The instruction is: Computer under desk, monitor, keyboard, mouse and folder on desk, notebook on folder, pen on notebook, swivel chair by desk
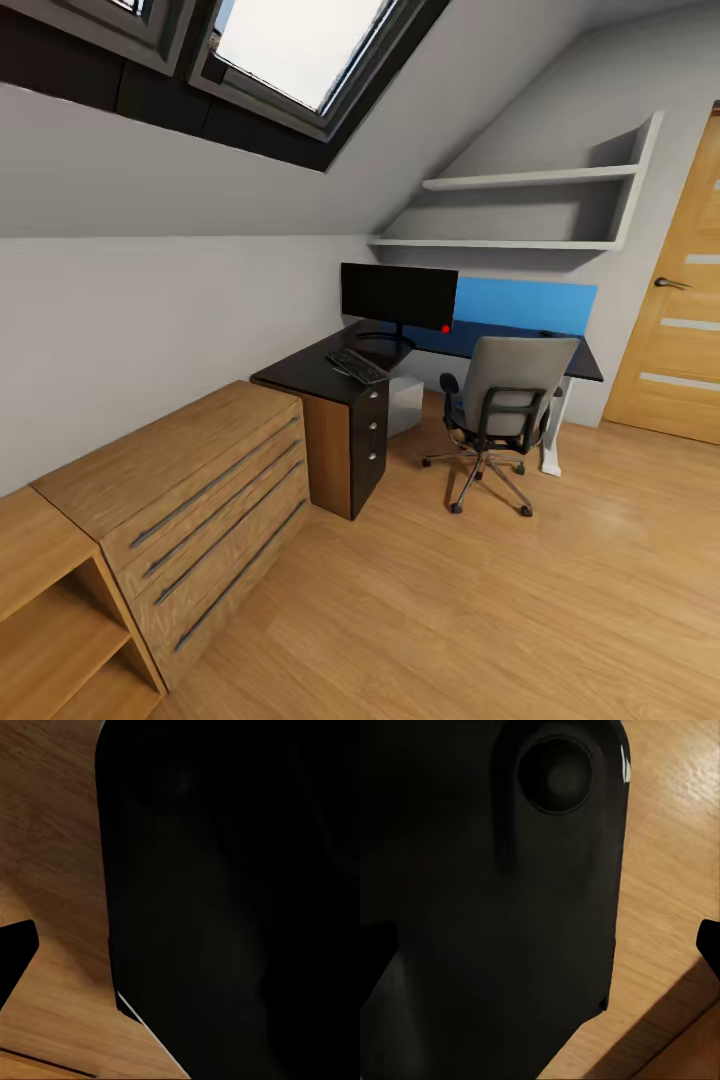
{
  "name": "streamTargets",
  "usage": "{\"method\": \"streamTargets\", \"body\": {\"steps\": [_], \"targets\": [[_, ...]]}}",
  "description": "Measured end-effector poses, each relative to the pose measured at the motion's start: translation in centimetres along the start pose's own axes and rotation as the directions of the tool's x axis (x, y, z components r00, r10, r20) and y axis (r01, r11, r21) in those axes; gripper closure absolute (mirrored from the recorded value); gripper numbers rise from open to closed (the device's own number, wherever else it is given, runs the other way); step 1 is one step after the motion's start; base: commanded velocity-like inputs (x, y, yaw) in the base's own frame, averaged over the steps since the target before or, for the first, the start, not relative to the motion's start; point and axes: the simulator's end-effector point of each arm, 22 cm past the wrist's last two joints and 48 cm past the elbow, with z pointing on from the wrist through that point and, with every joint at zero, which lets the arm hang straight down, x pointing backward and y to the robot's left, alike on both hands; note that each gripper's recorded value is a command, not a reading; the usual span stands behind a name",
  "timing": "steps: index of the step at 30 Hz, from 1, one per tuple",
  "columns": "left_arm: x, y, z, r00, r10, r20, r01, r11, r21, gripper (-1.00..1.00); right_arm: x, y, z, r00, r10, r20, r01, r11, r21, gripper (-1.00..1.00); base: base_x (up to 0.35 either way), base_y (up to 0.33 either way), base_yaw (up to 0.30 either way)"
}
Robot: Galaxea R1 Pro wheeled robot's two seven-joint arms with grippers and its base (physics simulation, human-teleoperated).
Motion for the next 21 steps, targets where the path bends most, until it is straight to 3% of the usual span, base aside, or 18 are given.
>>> {"method": "streamTargets", "body": {"steps": [3,10,21], "targets": [[-1.0,-1.3,-0.5,1.000,-0.007,0.030,0.007,1.000,0.016,-1.00,-0.3,1.2,-0.5,1.000,-0.008,0.016,0.009,1.000,-0.016,-1.00,0.000,0.000,0.000],[-0.8,-4.4,-1.8,1.000,0.024,0.013,-0.025,0.998,0.053,-1.00,0.4,1.0,-1.7,1.000,0.008,-0.012,-0.008,1.000,-0.012,-1.00,0.000,0.000,0.000],[-0.7,-4.5,-3.6,1.000,0.026,0.011,-0.026,0.998,0.054,-1.00,0.5,0.9,-3.4,1.000,0.006,-0.015,-0.007,1.000,-0.010,-1.00,0.000,0.000,-0.009]]}}
